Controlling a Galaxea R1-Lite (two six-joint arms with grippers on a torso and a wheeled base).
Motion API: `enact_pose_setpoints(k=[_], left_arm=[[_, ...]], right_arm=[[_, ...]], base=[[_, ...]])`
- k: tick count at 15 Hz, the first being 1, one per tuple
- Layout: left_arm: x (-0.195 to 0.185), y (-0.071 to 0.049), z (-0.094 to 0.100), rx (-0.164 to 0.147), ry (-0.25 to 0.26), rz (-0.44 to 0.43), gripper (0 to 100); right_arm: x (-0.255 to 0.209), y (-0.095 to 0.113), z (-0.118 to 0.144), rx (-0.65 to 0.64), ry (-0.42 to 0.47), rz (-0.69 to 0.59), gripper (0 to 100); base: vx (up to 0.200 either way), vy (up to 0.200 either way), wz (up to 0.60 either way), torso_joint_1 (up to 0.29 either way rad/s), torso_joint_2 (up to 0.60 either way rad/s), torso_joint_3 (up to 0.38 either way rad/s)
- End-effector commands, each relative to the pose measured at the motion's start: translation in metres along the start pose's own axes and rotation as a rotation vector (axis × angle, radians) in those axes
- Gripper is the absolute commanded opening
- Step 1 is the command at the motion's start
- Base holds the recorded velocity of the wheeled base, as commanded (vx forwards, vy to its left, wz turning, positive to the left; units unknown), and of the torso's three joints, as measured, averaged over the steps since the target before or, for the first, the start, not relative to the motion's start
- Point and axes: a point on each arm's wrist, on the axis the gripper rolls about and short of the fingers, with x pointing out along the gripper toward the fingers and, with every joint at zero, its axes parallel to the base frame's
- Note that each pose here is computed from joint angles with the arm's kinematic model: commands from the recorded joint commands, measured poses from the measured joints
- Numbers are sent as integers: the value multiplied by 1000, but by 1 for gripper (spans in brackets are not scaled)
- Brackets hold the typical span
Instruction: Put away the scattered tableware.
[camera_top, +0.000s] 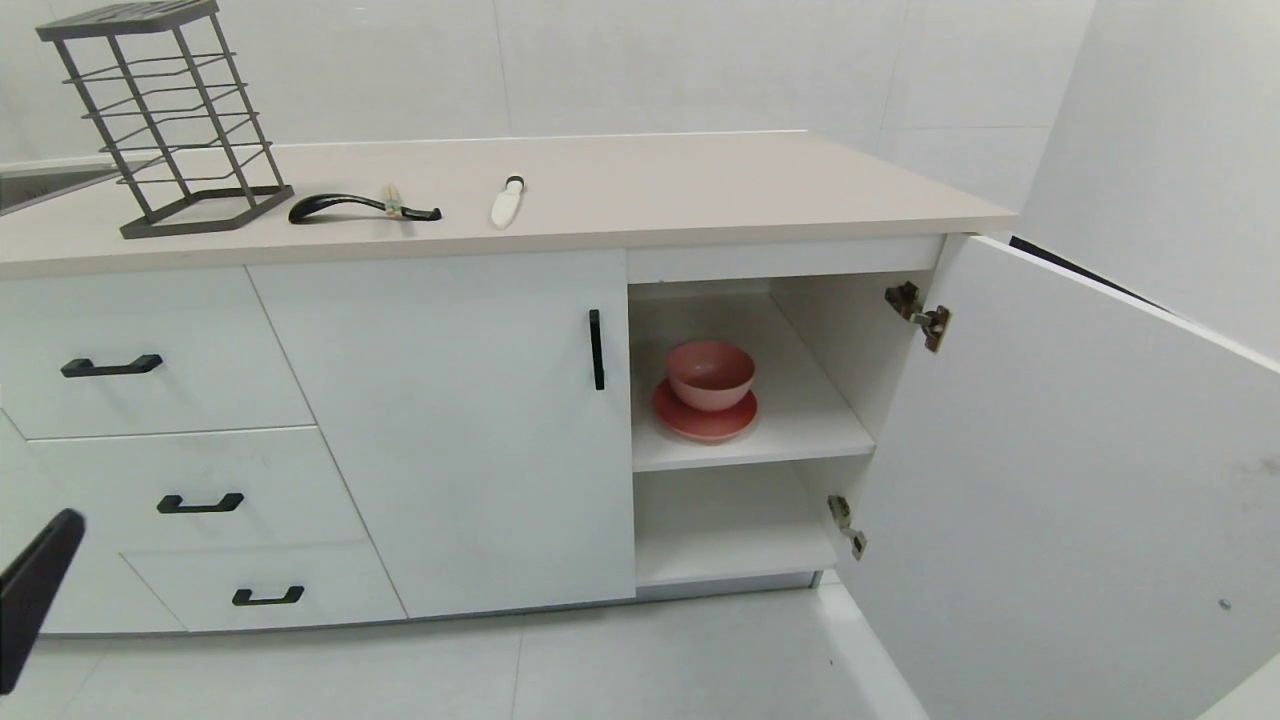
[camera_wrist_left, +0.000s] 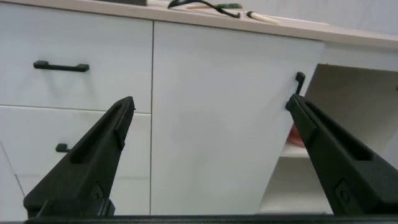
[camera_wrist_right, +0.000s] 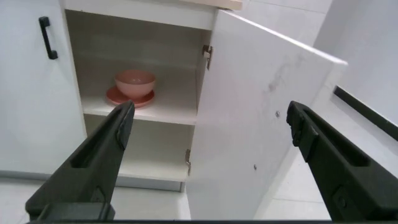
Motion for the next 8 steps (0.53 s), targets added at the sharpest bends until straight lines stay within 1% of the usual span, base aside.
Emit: enact_pose_setpoints(k=[1, 2, 3, 4, 5, 6, 7, 8], left_arm=[[-46, 5, -8, 14, -119, 11, 100], [-54, 4, -13, 7, -115, 0, 100], [-59, 5, -19, -4, -97, -18, 100], [-61, 5, -25, -10, -63, -32, 100], [-62, 5, -27, -11, -42, -40, 100], [-64, 6, -34, -13, 8, -53, 100], [-65, 7, -38, -7, 43, -41, 100], [-70, 7, -47, 3, 73, -22, 100]], right_arm=[[-4, 2, -10, -3, -9, -9, 100], [-5, 3, -15, -2, -5, -5, 100], [-6, 4, -20, -2, -2, 3, 100], [-6, 5, -24, -1, 7, 6, 100], [-5, 5, -27, 0, 16, 7, 100], [-4, 6, -37, 4, 46, 13, 100], [-6, 7, -41, 12, 53, 17, 100], [-11, 9, -50, 50, 85, 22, 100]], base=[[0, 0, 0, 0, 0, 0], [0, 0, 0, 0, 0, 0], [0, 0, 0, 0, 0, 0], [0, 0, 0, 0, 0, 0], [0, 0, 0, 0, 0, 0], [0, 0, 0, 0, 0, 0], [0, 0, 0, 0, 0, 0], [0, 0, 0, 0, 0, 0]])
